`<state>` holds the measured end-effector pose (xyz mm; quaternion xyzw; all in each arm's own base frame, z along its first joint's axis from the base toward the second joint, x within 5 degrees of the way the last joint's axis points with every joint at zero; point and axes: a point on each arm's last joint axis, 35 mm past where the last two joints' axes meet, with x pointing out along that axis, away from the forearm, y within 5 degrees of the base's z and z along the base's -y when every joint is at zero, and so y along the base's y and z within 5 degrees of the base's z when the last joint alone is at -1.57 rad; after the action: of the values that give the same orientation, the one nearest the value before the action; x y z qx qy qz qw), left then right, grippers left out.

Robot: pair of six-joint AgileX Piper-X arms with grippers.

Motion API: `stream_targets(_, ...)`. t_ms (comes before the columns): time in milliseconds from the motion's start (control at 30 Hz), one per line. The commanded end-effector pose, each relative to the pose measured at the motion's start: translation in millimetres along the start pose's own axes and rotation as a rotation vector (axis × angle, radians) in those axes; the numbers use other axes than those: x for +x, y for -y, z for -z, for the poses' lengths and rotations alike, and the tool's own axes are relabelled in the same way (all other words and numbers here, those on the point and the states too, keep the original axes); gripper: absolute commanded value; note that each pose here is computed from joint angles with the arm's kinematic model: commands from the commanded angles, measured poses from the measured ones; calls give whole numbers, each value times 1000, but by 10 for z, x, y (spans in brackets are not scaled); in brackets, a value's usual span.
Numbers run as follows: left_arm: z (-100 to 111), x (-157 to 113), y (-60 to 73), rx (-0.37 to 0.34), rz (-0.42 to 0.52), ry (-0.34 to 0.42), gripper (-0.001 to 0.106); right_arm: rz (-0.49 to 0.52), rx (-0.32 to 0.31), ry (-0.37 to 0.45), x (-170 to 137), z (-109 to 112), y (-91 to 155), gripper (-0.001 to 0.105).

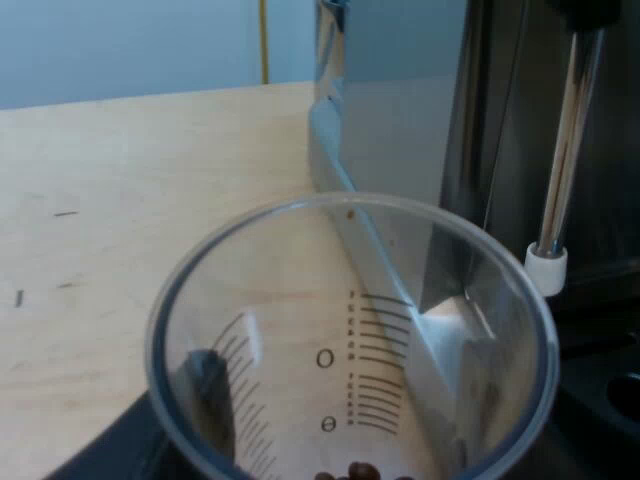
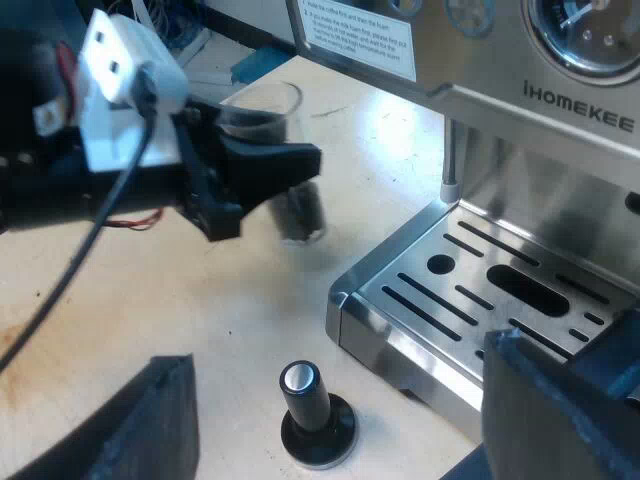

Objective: Pour the beans into the coffee machine

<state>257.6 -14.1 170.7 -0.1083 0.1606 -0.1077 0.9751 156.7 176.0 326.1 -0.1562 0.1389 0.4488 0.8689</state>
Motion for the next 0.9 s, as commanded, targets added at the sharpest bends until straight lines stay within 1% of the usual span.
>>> stream_targets(33,-93,-96,41,3,-26,-11,25,1,-6,24,-13,-44,3,62)
stream_targets(100,-114,-133,54,18,-26,-19,25,1,-6,24,-13,-44,3,62)
stream_targets(133,-175,-258,85,59,-57,-38,25,1,-6,24,-13,-44,3,62)
stream_targets(200,-215,-335,100,58,-85,-50,25,1,-6,24,-13,-44,3,62)
stream_targets(267,-301,-431,131,54,-111,-76,25,2,-6,26,-16,-53,4,62)
stream_targets(300,-318,-445,137,53,-112,-80,25,2,-6,29,-24,-57,4,62)
stream_targets(367,-438,-514,177,49,-115,-101,25,3,-3,33,-34,-62,4,62)
stream_targets(467,-597,-570,220,48,-116,-110,25,7,17,42,-57,-82,7,62)
stream_targets(533,-687,-597,244,46,-117,-118,25,21,28,54,-94,-116,15,62)
stream_targets(567,-687,-597,244,46,-117,-118,25,40,32,63,-121,-151,26,62)
stream_targets(600,-777,-622,267,45,-119,-127,25,50,31,70,-142,-181,33,62)
stream_targets(667,-839,-637,282,43,-120,-135,25,82,31,94,-199,-262,54,62)
stream_targets(700,-1033,-679,330,41,-122,-147,25,105,30,117,-247,-339,72,62)
stream_targets(767,-1178,-715,366,41,-122,-147,25,120,28,145,-303,-437,90,62)
stream_targets(800,-1206,-722,373,41,-122,-146,25,126,28,152,-323,-476,98,62)
stream_targets(867,-1369,-766,415,44,-119,-129,25,164,25,139,-390,-569,124,62)
stream_targets(900,-1429,-782,430,46,-117,-118,25,170,15,125,-401,-574,127,62)
